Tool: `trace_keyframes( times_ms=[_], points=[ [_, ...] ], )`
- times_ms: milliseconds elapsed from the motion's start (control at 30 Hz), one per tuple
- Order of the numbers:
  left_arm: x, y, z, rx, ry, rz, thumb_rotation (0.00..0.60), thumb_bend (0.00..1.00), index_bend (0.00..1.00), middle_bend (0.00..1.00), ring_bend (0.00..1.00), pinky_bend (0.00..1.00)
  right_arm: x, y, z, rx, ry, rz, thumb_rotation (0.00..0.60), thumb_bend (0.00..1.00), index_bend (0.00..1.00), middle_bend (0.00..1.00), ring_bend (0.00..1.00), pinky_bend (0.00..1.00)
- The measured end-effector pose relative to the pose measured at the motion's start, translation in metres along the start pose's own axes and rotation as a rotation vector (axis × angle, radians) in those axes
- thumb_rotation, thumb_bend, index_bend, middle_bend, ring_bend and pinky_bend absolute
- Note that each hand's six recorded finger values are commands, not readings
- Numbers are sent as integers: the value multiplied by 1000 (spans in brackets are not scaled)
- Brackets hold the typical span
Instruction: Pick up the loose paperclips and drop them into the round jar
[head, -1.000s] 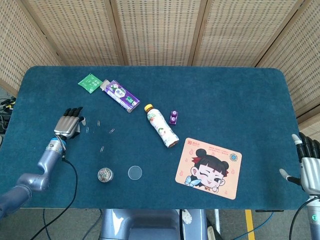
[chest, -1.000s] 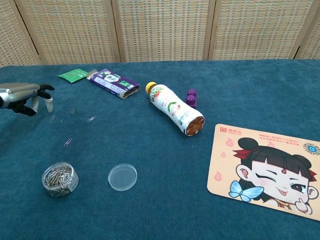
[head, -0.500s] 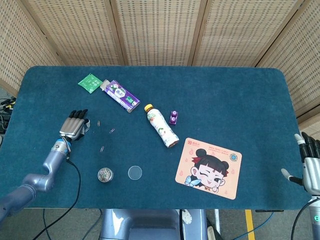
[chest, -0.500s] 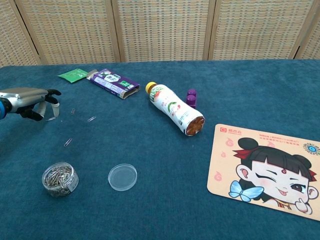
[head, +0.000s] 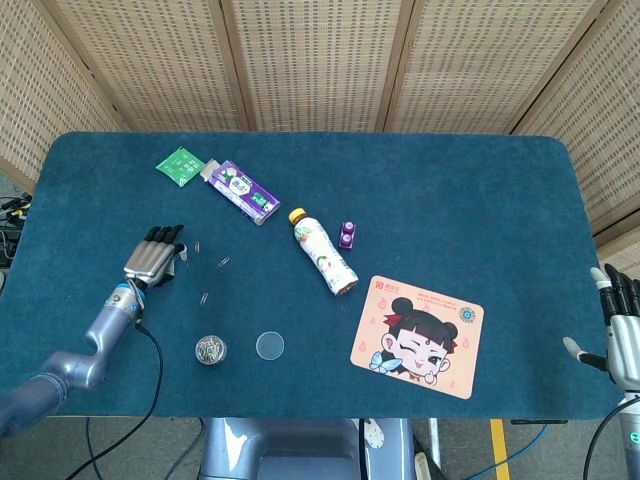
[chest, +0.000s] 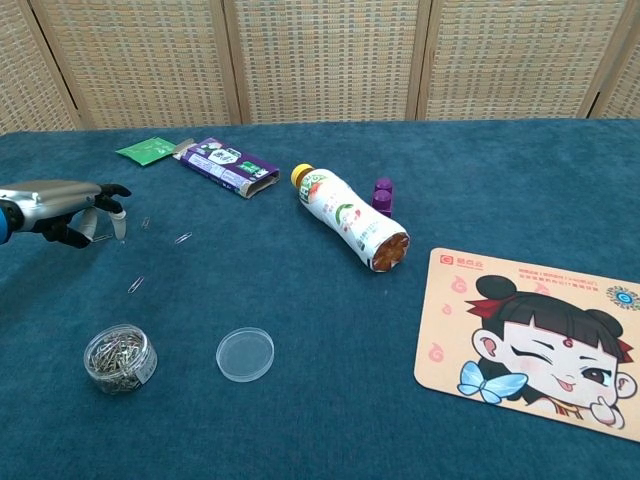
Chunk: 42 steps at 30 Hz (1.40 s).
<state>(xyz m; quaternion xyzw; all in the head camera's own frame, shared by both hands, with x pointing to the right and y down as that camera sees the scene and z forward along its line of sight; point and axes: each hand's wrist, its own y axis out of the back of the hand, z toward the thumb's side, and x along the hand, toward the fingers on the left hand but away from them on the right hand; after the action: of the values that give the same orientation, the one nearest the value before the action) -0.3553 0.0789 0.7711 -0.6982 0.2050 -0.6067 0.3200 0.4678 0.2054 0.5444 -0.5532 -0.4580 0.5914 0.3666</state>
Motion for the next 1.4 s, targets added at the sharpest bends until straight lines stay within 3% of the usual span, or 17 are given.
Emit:
trace_keyframes(
  times_ms=[233,667,1300,1367,1400],
  points=[
    [-2,15,-13,-31,26,57,600,968,405,0,0,0,0,0,0,-2,2,0,600,0,0,0,0,0],
    [2,3,-31,-24,90,24,600,956,404,0,0,0,0,-1,1,0,3,3,600,0,0,0,0,0],
    [-9,2,-15,-46,3,19,600,951,404,0,0,0,1,1,1,-3,4,-3,600,0,0,0,0,0],
    [-10,5,-16,-54,2,35,600,873,389,0,0,0,1,1,1,-3,4,-3,600,0,0,0,0,0],
    [-11,7,-17,-58,0,46,600,760,366,0,0,0,1,1,1,-3,4,-3,600,0,0,0,0,0]
  ],
)
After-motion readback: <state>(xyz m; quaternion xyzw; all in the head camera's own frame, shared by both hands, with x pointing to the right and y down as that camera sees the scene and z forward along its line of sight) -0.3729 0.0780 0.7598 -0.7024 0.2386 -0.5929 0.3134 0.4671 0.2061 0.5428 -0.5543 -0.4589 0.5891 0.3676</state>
